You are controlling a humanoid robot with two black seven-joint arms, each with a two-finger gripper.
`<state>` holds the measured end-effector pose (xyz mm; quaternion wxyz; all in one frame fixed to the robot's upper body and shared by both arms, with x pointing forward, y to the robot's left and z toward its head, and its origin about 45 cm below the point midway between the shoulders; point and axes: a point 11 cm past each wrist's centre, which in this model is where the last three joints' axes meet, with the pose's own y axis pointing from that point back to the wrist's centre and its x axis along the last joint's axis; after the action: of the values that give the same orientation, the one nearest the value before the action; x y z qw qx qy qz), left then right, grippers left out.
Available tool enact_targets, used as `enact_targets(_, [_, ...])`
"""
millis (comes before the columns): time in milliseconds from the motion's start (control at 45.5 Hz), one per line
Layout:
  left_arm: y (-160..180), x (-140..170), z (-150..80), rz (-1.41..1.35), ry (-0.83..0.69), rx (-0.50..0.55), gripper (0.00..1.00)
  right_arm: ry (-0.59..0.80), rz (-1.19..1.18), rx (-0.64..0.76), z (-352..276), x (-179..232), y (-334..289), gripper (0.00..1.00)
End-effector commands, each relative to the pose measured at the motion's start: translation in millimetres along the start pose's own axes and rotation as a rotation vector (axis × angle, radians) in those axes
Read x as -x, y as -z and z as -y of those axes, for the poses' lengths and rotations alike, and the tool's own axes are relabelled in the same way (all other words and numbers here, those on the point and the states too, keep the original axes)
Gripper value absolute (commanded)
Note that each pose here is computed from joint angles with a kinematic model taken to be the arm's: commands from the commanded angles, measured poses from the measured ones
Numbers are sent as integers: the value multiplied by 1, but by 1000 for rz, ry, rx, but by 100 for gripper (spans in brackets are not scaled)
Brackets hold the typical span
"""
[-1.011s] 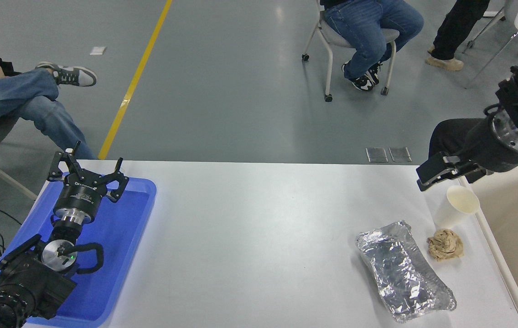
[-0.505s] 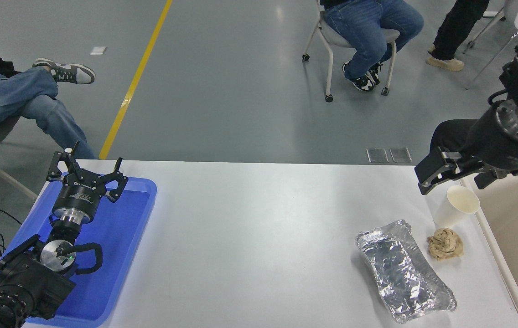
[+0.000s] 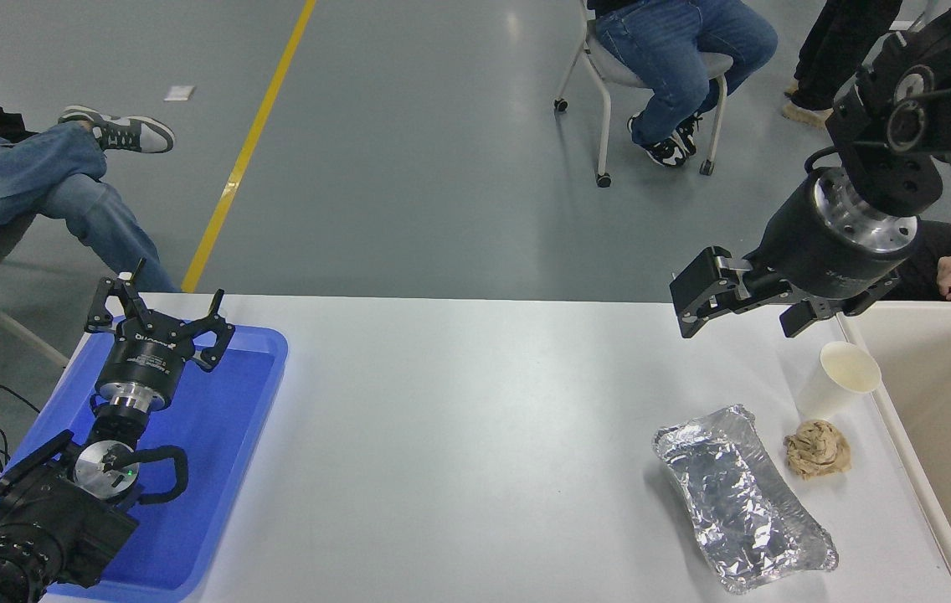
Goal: Pick up paper cup place in dustbin
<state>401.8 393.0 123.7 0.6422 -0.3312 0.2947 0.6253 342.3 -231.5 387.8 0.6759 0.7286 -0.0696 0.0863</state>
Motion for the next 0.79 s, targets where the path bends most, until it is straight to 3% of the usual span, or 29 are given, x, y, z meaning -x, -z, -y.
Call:
enact_targets(0, [0,1,1,-1,2,0,100,-43,28,-2,1,-10,-20,100])
enact_targets(527, [2,1,1,-2,1,-2,100,-232,20,188,48,-54,-139,100])
enact_targets(769, [1,1,1,-2,2,-2,100,-307,-2,224,88,-53,-170,100])
